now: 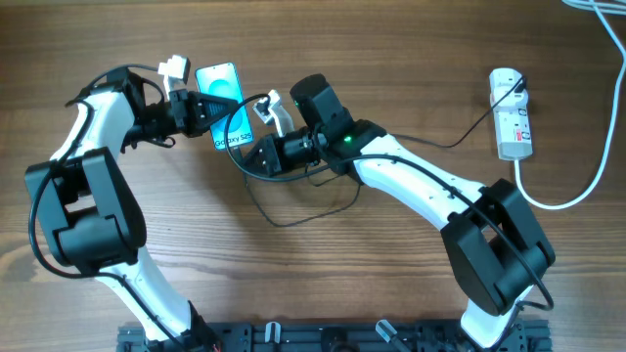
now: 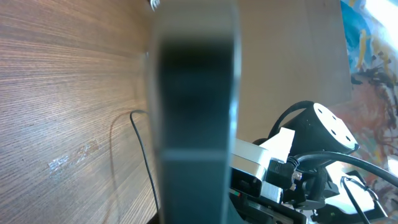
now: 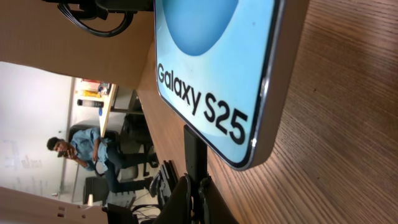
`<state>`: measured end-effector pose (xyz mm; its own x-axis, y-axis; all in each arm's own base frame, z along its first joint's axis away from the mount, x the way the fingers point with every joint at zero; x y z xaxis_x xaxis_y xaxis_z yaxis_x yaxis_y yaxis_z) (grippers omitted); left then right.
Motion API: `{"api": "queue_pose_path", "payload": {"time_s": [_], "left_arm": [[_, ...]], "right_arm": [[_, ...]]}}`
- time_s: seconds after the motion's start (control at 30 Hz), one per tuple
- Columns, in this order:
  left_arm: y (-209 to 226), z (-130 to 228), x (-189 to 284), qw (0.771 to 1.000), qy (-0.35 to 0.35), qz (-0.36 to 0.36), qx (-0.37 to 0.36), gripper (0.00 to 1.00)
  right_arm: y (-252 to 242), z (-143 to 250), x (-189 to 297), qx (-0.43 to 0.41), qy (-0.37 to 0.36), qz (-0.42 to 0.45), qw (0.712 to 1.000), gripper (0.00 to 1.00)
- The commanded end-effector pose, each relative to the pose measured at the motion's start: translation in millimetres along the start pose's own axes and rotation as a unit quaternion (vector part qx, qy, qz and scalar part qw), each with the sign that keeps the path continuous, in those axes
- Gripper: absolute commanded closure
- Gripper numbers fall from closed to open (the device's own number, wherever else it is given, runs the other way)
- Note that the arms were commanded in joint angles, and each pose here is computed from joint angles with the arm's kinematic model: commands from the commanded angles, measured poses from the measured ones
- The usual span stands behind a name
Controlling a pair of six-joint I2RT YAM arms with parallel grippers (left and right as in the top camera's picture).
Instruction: Plug charger to phone and switch on socket
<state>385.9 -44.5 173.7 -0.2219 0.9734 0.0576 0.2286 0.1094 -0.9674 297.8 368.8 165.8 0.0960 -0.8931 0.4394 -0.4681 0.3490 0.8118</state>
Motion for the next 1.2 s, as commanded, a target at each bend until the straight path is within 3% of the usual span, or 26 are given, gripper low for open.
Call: {"api": "queue_pose_path", "payload": {"time_s": [0.0, 1.17], "left_arm": [[-3, -1, 0, 1.000, -0.004, 0.011, 0.001, 0.96], [-2, 6, -14, 1.000, 0.020, 0.001, -0.001, 0.96]], "right_arm": [[12, -8, 8, 0.012, -0.018, 0.000, 1.000, 0.95], [11, -17, 12, 0.008, -0.038, -0.001, 0.999, 0.95]]}}
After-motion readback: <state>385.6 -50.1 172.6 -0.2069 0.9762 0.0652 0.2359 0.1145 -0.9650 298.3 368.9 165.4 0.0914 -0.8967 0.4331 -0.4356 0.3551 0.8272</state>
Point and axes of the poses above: each gripper's point midway between its finger pads, its own x axis back along the fingers, its own y axis along the line the jaws close on, z = x × y, the point moved 4 cm from there along x, back along the fingers, and after that the axes turned 3 degrees about x, right-handed, at the moved point
